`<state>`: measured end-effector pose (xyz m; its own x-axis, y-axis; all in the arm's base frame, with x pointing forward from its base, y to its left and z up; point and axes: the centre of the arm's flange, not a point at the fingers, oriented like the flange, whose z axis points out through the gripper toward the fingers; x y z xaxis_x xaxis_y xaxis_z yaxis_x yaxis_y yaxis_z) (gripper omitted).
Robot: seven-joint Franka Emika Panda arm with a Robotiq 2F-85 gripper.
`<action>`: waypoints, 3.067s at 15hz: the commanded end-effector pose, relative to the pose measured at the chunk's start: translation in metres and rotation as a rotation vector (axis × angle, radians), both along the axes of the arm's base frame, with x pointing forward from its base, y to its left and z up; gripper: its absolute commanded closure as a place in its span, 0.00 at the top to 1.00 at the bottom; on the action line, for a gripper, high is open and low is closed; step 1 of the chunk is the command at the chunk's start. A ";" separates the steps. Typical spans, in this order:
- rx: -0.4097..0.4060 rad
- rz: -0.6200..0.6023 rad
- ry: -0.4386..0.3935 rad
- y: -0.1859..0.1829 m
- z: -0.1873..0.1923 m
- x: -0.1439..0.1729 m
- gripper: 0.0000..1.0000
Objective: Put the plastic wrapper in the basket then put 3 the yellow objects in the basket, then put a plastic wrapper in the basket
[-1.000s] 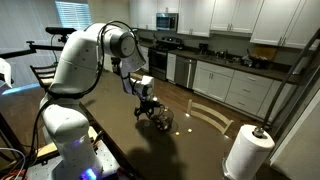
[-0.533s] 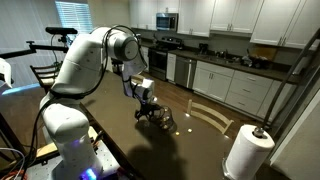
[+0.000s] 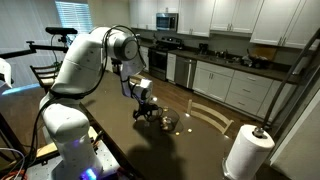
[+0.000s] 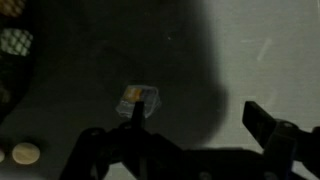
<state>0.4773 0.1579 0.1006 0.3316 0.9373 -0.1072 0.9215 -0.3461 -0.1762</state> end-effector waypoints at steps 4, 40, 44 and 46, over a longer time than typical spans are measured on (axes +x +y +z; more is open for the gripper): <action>-0.045 -0.025 -0.089 0.012 0.040 -0.025 1.00; 0.025 -0.051 0.063 -0.006 -0.056 0.032 0.59; 0.022 -0.053 0.056 -0.004 -0.053 0.031 0.34; 0.017 -0.056 0.060 -0.002 -0.050 0.029 0.20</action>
